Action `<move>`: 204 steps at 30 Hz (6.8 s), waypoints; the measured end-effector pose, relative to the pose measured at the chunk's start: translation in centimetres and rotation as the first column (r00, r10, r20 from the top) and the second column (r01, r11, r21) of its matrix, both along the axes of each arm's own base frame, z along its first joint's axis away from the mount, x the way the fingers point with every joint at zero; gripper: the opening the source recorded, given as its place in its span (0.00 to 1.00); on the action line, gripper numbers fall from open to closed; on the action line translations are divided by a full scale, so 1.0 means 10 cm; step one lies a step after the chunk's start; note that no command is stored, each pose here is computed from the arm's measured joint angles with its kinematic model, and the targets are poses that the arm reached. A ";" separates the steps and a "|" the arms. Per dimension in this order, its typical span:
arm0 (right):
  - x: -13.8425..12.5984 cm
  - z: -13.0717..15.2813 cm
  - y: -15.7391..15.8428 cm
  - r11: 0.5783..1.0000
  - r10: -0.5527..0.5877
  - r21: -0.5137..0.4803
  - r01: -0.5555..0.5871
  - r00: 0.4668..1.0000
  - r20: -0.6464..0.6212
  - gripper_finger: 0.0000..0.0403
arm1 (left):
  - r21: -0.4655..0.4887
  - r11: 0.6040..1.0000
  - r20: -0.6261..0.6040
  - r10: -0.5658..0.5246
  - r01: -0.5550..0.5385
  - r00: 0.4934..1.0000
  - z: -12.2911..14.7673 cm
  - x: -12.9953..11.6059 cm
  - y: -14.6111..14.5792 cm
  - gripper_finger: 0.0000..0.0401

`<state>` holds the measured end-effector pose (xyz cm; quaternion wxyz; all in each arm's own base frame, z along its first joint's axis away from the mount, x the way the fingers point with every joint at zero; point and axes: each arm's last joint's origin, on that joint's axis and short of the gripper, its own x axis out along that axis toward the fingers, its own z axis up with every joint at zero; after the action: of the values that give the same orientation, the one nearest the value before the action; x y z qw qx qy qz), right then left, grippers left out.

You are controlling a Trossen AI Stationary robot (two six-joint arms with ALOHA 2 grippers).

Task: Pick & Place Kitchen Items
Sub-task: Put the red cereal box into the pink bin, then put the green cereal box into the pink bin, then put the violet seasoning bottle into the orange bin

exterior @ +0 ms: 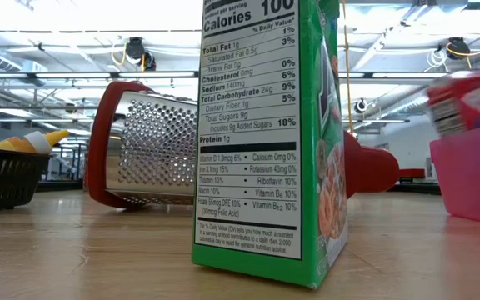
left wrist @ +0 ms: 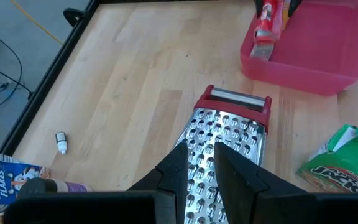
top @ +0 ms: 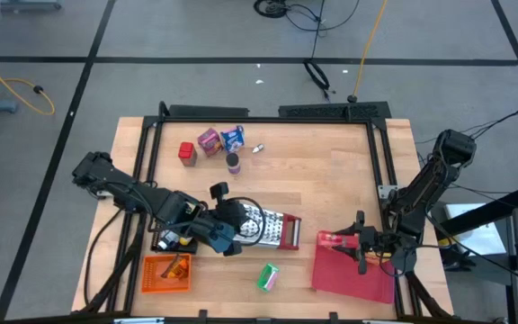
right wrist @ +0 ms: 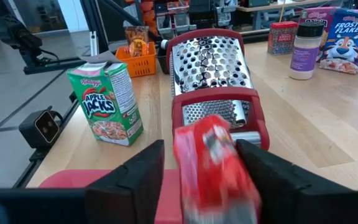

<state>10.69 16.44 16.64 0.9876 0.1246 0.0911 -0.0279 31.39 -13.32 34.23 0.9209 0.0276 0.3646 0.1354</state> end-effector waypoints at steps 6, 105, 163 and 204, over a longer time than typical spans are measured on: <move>0.00 0.01 0.00 1.000 0.002 0.004 -0.002 1.000 0.005 0.53 | 0.001 1.000 0.000 -0.001 0.001 1.000 0.00 0.00 0.00 0.20; 1.78 0.16 0.39 0.924 0.334 -0.182 -0.337 0.941 -0.044 0.01 | -0.191 0.974 -0.031 -0.130 0.122 0.991 -1.27 0.37 -1.27 0.20; -0.12 0.21 0.53 0.998 -0.031 0.044 0.040 0.981 -0.190 0.02 | -0.183 0.978 -0.041 -0.114 0.105 0.993 -1.28 0.33 -1.29 0.20; -0.07 0.72 0.40 0.993 0.078 -0.083 -0.084 0.994 -0.070 0.38 | -0.196 0.975 -0.020 -0.113 0.107 0.993 -1.27 0.35 -1.30 0.20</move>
<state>10.04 20.40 23.85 0.9888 0.0775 0.1276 0.0043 34.85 -26.31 21.54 0.9195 -0.0406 0.3881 0.0476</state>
